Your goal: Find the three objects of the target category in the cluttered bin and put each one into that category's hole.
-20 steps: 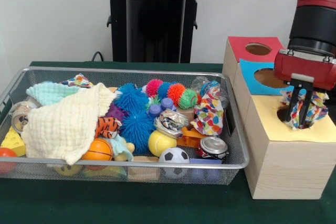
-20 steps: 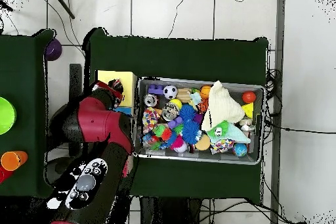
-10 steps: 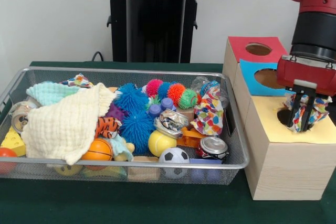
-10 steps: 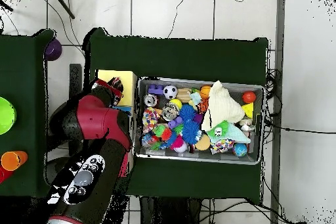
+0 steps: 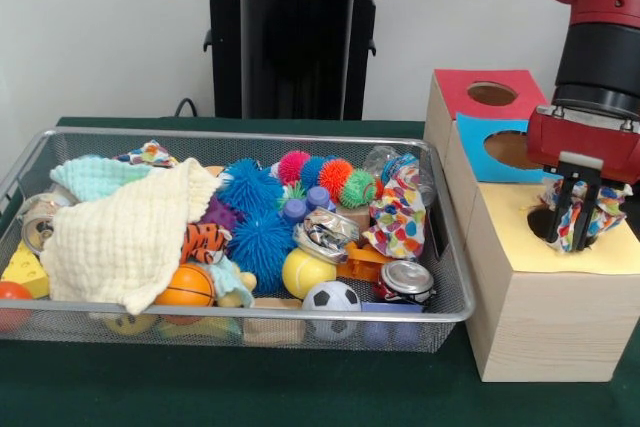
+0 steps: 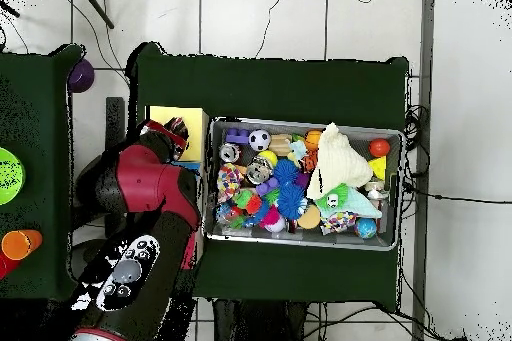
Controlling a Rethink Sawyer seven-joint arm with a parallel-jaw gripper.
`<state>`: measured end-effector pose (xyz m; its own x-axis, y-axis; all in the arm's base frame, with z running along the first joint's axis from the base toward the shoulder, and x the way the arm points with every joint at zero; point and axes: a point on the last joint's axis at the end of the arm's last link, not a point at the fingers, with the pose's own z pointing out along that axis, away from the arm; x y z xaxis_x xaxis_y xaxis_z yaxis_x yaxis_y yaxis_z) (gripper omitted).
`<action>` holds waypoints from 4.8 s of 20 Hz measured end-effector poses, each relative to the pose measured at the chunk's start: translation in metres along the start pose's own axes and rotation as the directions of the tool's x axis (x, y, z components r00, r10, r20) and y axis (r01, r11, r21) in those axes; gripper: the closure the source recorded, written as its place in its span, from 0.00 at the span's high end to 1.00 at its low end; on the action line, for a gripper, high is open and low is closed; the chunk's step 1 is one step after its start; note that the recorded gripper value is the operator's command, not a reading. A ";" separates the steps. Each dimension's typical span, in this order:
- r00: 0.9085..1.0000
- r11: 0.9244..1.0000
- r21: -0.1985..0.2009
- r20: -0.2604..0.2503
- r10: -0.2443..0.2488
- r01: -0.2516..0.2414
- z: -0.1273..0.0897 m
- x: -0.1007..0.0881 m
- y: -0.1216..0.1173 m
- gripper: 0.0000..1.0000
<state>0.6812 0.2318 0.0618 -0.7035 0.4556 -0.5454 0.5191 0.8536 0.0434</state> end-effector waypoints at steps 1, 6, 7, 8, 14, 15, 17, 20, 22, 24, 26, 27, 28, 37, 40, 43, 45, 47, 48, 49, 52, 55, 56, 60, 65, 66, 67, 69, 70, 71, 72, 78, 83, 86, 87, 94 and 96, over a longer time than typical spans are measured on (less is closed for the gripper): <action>1.000 1.000 0.000 0.000 0.000 0.000 0.000 0.000 0.000 0.00; 1.000 1.000 0.004 -0.008 0.002 -0.002 -0.001 0.000 0.000 0.00; 1.000 1.000 0.005 -0.010 0.003 -0.003 -0.001 -0.001 0.000 0.00; 1.000 1.000 0.005 -0.011 0.005 -0.005 -0.001 -0.001 0.000 0.00; 0.999 0.999 -0.001 -0.039 0.033 -0.033 0.000 -0.005 -0.001 0.00; 0.998 0.999 -0.001 -0.045 0.038 -0.039 0.000 -0.006 -0.001 0.00; 0.998 0.999 -0.002 -0.052 0.045 -0.045 0.000 -0.006 -0.001 0.00; 0.997 0.999 -0.004 -0.057 0.052 -0.052 0.000 -0.007 -0.002 0.00; 0.997 0.999 -0.005 -0.058 0.052 -0.053 0.000 -0.007 -0.001 0.00; 0.997 0.998 -0.006 -0.059 0.054 -0.055 0.000 -0.007 -0.001 0.00; 0.997 0.998 -0.006 -0.061 0.056 -0.056 0.000 -0.007 -0.002 0.00; 0.996 0.998 -0.006 -0.062 0.058 -0.058 0.000 -0.007 -0.002 0.00; 0.996 0.998 -0.007 -0.064 0.061 -0.061 0.000 -0.008 -0.002 0.00; 0.995 0.998 -0.010 -0.071 0.069 -0.070 0.000 -0.008 -0.002 0.00; 0.995 0.998 -0.010 -0.071 0.069 -0.070 0.000 -0.008 -0.002 0.00; 0.995 0.998 -0.010 -0.071 0.069 -0.070 0.000 -0.008 -0.002 0.00; 0.995 0.998 -0.010 -0.071 0.069 -0.070 0.000 -0.008 -0.002 0.00; 0.995 0.998 -0.010 -0.071 0.069 -0.070 0.000 -0.008 -0.002 0.00; 0.995 0.998 -0.010 -0.071 0.069 -0.070 0.000 -0.008 -0.002 0.00; 0.995 0.998 -0.010 -0.071 0.069 -0.070 0.000 -0.008 -0.002 0.00; 0.995 0.998 -0.010 -0.071 0.069 -0.070 0.000 -0.008 -0.002 0.00; 0.995 0.998 -0.010 -0.071 0.069 -0.070 0.000 -0.008 -0.002 0.00; 0.995 0.998 -0.010 -0.071 0.069 -0.070 0.000 -0.008 -0.002 0.00; 0.995 0.997 -0.010 -0.072 0.070 -0.071 0.000 -0.008 -0.003 0.00; 0.995 0.997 -0.010 -0.072 0.072 -0.073 0.000 -0.008 -0.003 0.00; 0.995 0.997 -0.010 -0.073 0.072 -0.073 0.000 -0.008 -0.003 0.00; 0.995 0.997 -0.010 -0.072 0.072 -0.073 0.000 -0.008 -0.003 0.00; 0.995 0.997 -0.010 -0.072 0.072 -0.073 0.000 -0.008 -0.003 0.00; 0.995 0.997 -0.010 -0.073 0.072 -0.073 0.000 -0.008 -0.003 0.00; 0.995 0.997 -0.010 -0.073 0.072 -0.073 0.000 -0.008 -0.003 0.00; 0.995 0.997 -0.010 -0.072 0.072 -0.073 0.000 -0.008 -0.003 0.00; 0.995 0.997 -0.010 -0.072 0.073 -0.073 0.000 -0.008 -0.003 0.00; 0.995 0.997 -0.010 -0.072 0.072 -0.073 -0.001 -0.007 -0.003 0.00; 0.995 0.997 -0.010 -0.072 0.072 -0.073 -0.001 -0.007 -0.003 0.00; 0.995 0.997 -0.010 -0.072 0.072 -0.073 -0.001 -0.007 -0.003 0.00; 0.993 0.997 -0.007 -0.093 0.071 -0.072 -0.004 -0.002 -0.010 0.00; 0.993 0.998 -0.002 -0.099 0.062 -0.063 -0.004 0.001 -0.016 0.00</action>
<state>0.6704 0.2196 0.0644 -0.7147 0.5305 -0.4559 0.5610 0.8240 0.0794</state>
